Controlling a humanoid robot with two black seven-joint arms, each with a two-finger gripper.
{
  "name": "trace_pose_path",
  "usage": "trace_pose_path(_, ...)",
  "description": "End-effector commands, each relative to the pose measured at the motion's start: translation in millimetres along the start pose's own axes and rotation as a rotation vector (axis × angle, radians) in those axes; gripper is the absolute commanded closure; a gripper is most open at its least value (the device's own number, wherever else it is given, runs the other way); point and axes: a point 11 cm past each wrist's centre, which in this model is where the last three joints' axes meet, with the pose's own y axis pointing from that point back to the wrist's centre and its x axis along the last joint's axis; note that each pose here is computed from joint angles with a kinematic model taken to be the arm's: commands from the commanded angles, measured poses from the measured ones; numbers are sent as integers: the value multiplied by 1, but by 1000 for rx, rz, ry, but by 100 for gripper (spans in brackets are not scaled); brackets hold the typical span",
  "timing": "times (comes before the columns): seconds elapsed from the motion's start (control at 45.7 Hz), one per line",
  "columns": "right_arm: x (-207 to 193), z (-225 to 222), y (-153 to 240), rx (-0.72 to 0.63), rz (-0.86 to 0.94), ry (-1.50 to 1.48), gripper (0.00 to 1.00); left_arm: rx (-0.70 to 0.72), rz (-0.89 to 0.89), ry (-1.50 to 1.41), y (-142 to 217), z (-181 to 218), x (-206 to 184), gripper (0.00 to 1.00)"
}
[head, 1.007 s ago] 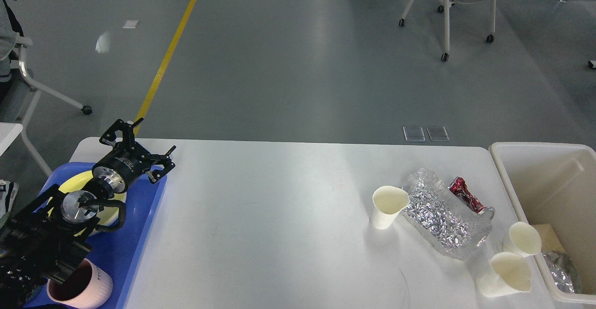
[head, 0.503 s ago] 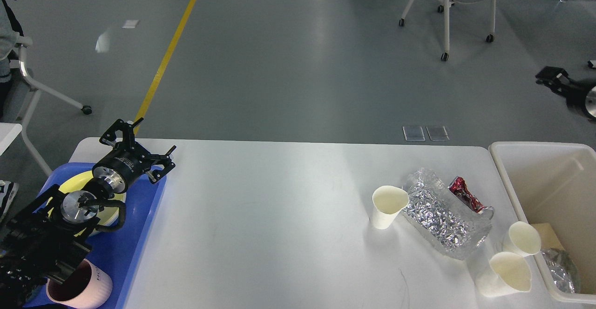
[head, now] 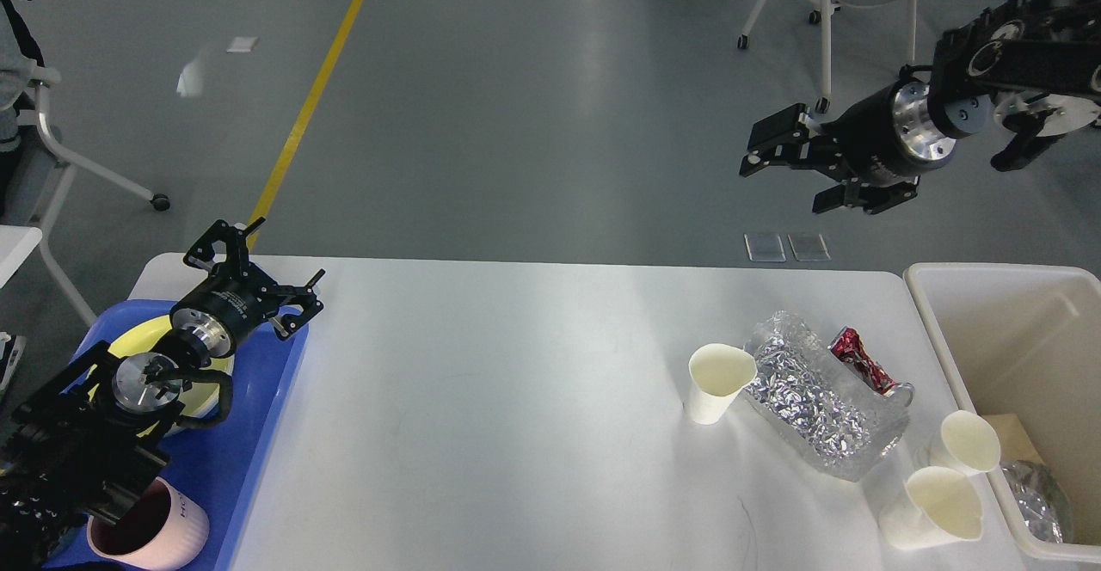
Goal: Tidy desktop
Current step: 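Raise the right gripper out of the bin and swing back, then lower the right gripper to the white paper cup beside the bin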
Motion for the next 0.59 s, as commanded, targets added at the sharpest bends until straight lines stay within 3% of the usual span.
trace_pose_path(0.0,-64,-19,-3,-21,-197,82,0,0,0,0,0,0,0,0)
trace_pose_path(0.109,-88,-24,-8,-69,-274,150,0,0,0,0,0,0,0,0)
trace_pose_path(0.569,-90,-27,-19,-104,-257,196,0,0,0,0,0,0,0,0)
